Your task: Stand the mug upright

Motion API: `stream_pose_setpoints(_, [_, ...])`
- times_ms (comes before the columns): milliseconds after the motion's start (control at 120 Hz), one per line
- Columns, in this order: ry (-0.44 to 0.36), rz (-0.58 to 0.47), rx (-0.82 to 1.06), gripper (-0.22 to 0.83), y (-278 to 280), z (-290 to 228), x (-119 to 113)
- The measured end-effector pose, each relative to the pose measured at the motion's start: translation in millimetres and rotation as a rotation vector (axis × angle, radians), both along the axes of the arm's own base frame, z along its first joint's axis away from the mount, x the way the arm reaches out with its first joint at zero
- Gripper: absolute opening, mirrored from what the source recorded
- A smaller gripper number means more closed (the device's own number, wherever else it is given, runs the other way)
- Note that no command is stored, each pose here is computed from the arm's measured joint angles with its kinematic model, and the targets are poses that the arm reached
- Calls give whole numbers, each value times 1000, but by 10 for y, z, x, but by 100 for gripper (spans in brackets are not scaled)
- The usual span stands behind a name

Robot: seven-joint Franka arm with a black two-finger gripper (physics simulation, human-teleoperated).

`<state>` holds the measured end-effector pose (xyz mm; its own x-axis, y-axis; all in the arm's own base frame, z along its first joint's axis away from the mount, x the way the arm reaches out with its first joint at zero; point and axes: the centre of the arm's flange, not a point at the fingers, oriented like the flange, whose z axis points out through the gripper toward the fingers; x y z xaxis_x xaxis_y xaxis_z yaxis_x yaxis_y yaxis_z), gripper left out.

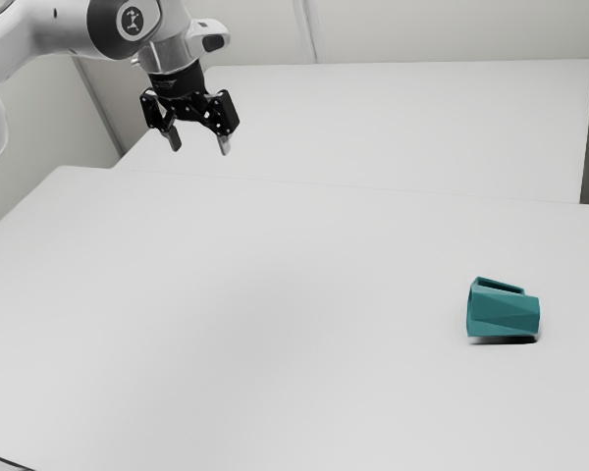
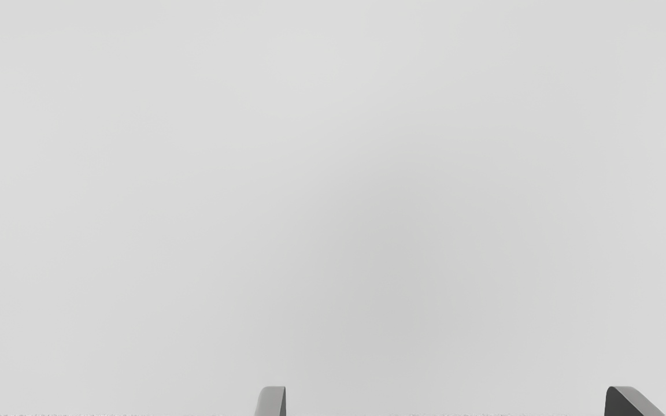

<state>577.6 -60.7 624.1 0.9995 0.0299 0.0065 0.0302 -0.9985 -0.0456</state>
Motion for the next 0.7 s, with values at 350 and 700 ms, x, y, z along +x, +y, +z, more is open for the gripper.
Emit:
stream_pose_setpoints(350, [-11, 9, -39, 62, -32, 100, -39])
stream_pose_setpoints(700, [108, 123, -421, 62, 66, -525, -87])
